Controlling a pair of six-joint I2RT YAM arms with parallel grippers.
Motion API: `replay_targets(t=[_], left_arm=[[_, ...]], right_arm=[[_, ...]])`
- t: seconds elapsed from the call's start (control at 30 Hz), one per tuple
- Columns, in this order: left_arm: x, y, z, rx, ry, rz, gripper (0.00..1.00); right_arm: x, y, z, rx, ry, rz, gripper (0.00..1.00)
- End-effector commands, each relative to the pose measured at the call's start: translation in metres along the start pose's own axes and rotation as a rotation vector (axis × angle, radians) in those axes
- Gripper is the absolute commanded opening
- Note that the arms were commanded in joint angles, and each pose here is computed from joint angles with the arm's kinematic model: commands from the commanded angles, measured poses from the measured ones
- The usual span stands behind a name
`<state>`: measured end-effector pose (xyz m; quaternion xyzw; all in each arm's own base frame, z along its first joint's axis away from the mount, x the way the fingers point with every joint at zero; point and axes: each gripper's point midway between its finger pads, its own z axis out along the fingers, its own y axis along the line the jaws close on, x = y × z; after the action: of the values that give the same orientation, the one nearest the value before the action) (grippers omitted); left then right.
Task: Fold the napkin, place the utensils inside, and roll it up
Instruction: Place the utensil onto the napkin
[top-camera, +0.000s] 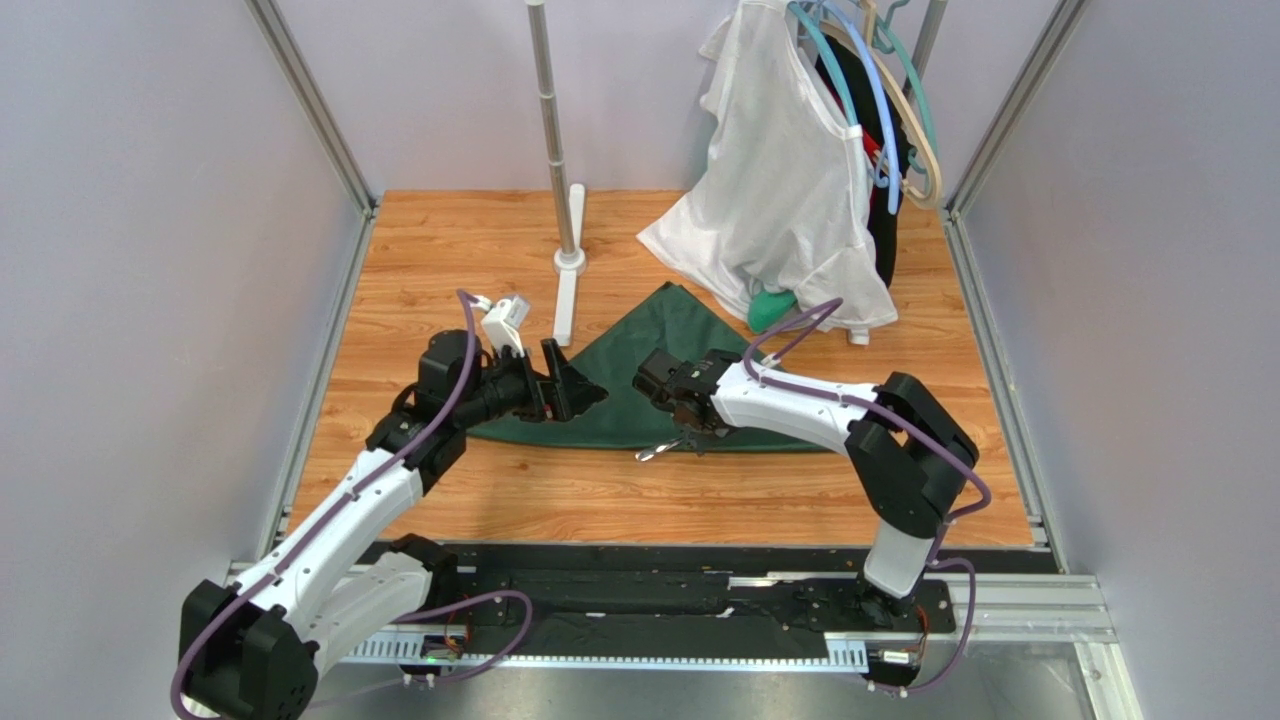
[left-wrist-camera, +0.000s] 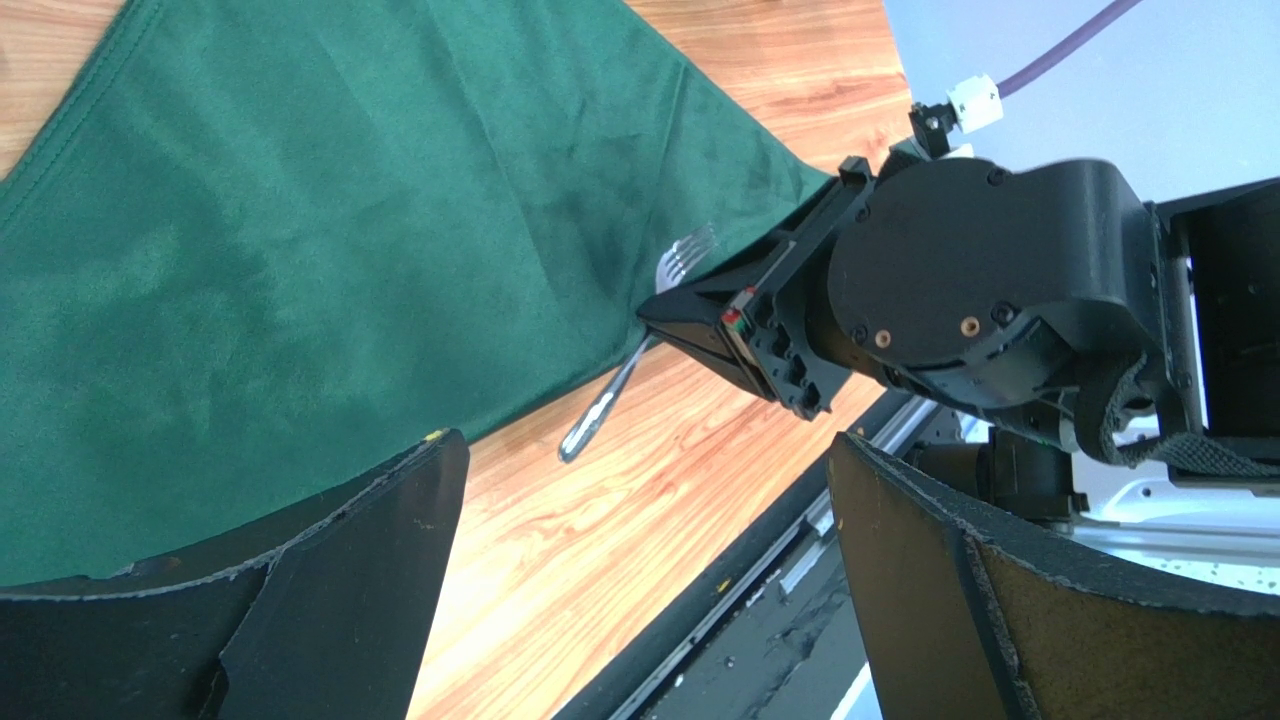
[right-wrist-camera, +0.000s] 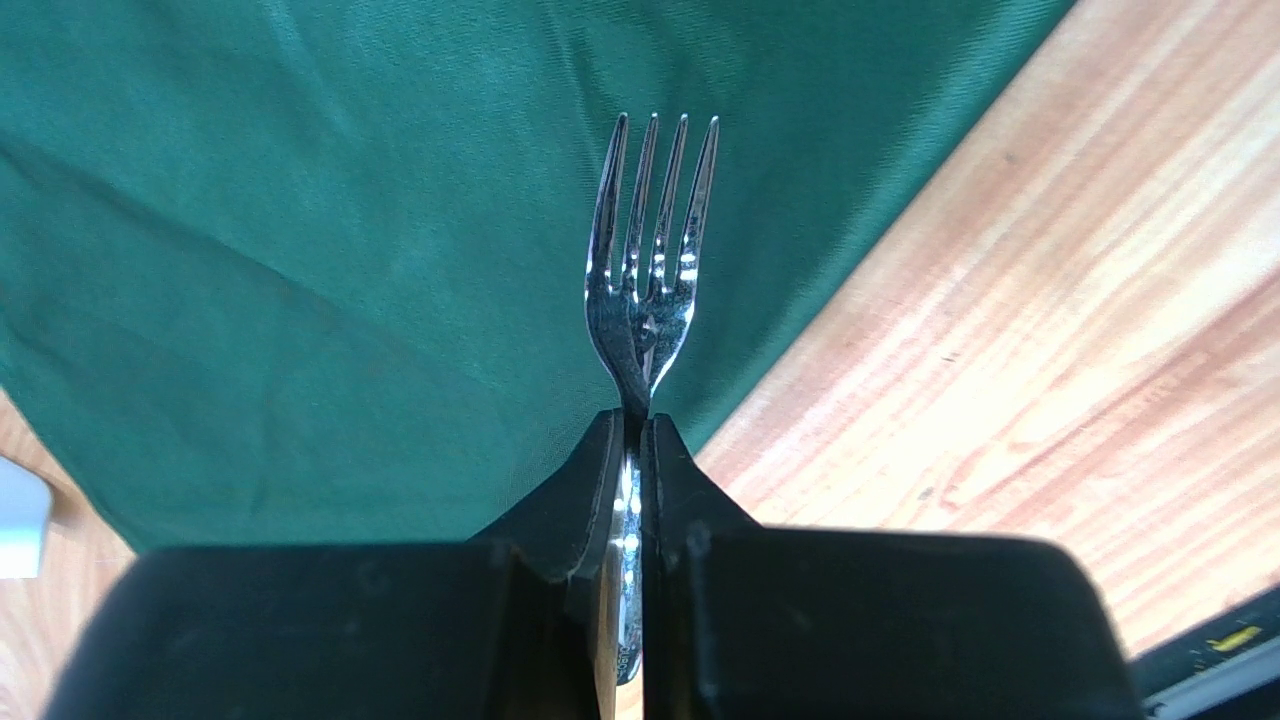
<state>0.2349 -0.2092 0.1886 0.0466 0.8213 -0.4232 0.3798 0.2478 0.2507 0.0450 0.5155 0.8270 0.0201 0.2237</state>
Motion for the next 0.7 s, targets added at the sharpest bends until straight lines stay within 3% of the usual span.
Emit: replay_targets(t=[0.0, 0.57, 0.67], left_arm=[[-0.008, -0.009, -0.004, 0.025, -0.027, 0.027, 0.98], [-0.007, -0.007, -0.007, 0.01, -0.035, 0.034, 0.99], [-0.007, -0.006, -0.008, 0.007, -0.036, 0.035, 0.99]], right_arm=[[-0.004, 0.042, 0.002, -0.051, 0.014, 0.499, 0.0], [0.014, 0.051, 0.014, -0.055, 0.098, 0.604, 0.0], [0.014, 0.055, 0.015, -0.068, 0.097, 0.617, 0.04]])
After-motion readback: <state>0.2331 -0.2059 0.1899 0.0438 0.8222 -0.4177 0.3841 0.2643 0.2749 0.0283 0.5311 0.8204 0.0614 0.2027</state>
